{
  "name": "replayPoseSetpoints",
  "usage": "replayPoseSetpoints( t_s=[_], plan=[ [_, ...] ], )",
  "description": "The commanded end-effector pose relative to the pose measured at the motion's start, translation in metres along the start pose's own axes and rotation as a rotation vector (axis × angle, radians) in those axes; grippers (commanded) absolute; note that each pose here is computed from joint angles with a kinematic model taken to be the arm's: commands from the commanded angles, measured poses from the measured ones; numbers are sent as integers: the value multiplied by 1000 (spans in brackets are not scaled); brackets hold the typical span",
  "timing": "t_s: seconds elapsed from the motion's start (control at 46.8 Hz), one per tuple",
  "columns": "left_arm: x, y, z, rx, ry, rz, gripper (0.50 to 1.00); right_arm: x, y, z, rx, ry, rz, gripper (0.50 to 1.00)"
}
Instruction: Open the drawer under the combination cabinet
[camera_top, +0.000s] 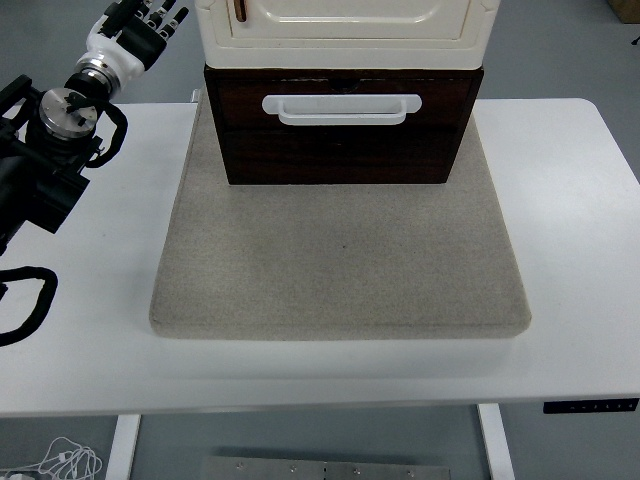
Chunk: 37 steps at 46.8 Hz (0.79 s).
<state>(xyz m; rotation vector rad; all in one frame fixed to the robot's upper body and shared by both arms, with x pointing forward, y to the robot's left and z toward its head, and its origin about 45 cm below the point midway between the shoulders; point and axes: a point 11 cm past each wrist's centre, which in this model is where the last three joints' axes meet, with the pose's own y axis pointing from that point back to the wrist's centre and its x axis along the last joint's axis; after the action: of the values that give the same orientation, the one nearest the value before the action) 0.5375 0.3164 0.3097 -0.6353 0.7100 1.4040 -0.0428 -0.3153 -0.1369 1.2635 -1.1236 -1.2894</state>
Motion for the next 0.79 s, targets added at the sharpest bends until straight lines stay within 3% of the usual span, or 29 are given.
replayPoseSetpoints(
  t_s=[0.0,0.769],
  plan=[
    [-1,0,1,-1,-1,-1,1000,0,0,0,0,0,0,926],
    [-1,1,20,-31,-14,-21,1000,0,0,0,0,0,0,926]
  ],
)
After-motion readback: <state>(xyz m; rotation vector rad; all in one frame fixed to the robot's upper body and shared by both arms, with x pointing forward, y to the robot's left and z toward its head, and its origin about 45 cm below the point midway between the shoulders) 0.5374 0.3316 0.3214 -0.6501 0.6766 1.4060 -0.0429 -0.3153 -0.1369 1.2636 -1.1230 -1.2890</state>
